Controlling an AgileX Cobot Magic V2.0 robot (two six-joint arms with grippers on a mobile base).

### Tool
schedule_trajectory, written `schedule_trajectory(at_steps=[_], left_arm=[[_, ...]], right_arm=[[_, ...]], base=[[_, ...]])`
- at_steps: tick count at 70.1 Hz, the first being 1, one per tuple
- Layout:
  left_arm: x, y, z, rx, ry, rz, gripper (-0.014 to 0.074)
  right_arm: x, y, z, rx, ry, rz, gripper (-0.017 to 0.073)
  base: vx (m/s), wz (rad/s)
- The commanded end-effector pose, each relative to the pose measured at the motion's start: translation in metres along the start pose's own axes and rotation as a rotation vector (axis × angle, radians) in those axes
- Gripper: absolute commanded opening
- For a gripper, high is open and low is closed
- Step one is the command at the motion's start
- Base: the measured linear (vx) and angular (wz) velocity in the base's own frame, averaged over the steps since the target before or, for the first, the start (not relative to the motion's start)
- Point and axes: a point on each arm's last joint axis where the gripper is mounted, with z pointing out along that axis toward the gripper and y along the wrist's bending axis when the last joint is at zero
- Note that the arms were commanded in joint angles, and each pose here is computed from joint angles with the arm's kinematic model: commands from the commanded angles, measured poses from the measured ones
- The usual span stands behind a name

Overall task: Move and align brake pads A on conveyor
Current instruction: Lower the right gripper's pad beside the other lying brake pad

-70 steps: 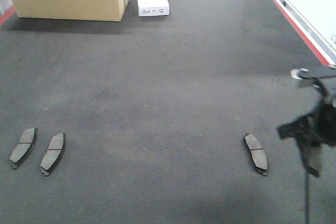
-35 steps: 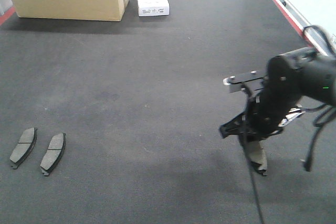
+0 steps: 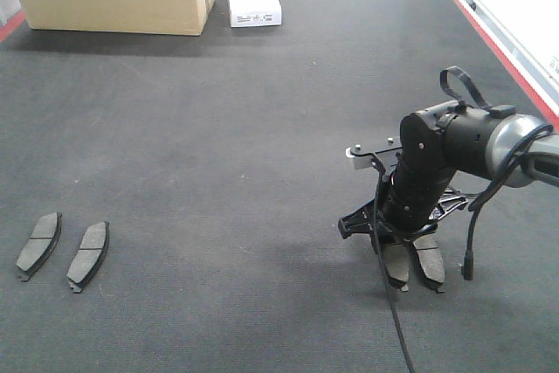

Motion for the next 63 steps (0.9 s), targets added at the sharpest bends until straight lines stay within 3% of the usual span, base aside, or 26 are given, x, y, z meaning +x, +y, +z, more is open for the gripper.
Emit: schedule_trajectory(at_steps=[1,22,32,39,55,63], left_arm=[[-0.0122,0.0,-0.0022,0.004,-0.086,-0.001,-0.0006],[-0.0122,0.0,-0.0022,0.004,-0.086,-0.001,-0.0006],[-0.0122,0.0,-0.0022,0.004,-0.086,-0.001,-0.0006],[-0.0122,0.0,-0.0022,0.004,-0.086,-0.001,-0.0006],[-0.0122,0.0,-0.0022,0.004,-0.086,-0.001,-0.0006],[-0.0122,0.0,-0.0022,0.004,-0.086,-0.001,-0.0006]], right_arm=[[-0.0099,-0.001,-0.0222,-0.003,-0.101,0.004,-0.0004],[-0.0101,-0.0006,-0.0139,-0.002,-0.08,0.002,0.0],[-0.0102,-0.0006,-0.0134,-0.002,-0.08,0.001,0.0048],[-0.0103,-0.0004,-0.0135,-0.004,-0.081,0.002,0.0143],[-0.0105,0.0015,-0.0135,-0.026,-0.083,0.02,0.053],[-0.0097,0.0014,-0.0142,-0.024,-0.076,0.019,0.0673]], base=[[0.0,0.0],[0.0,0.0],[0.0,0.0],[0.0,0.0],[0.0,0.0],[0.0,0.0]])
